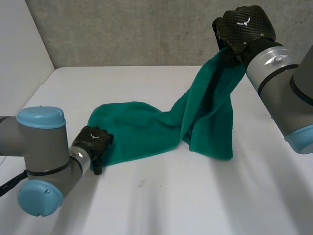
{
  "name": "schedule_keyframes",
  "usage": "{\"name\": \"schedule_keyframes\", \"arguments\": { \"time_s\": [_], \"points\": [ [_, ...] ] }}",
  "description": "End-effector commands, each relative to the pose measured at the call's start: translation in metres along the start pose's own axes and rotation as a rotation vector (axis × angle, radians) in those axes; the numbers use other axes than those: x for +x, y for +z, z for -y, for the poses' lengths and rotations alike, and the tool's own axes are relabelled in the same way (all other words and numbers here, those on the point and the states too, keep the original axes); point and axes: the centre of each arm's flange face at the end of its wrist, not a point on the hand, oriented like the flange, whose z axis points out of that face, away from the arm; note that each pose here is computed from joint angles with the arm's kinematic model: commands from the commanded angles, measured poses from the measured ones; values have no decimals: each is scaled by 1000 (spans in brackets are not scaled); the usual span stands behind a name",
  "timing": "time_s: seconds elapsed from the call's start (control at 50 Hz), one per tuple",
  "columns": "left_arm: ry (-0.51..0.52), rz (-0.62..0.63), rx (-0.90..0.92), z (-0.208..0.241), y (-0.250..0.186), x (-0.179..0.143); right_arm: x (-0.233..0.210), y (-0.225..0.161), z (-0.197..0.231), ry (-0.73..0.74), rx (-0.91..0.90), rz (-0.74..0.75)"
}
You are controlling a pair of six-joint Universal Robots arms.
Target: Fold the laundry.
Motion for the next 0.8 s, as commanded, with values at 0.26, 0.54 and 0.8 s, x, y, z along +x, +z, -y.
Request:
{"name": "schedule_keyframes", "arguments": {
  "time_s": [0.26,0.54,0.8],
  "points": [
    [36,34,18,-4,28,-1,-7,-3,-13,1,-28,27],
    [56,72,39,2,46,-7,-9,-4,-20,-2,-32,27],
    [38,115,93,18,55,-21,-5,-3,-23,-6,-40,17]
  ]
}}
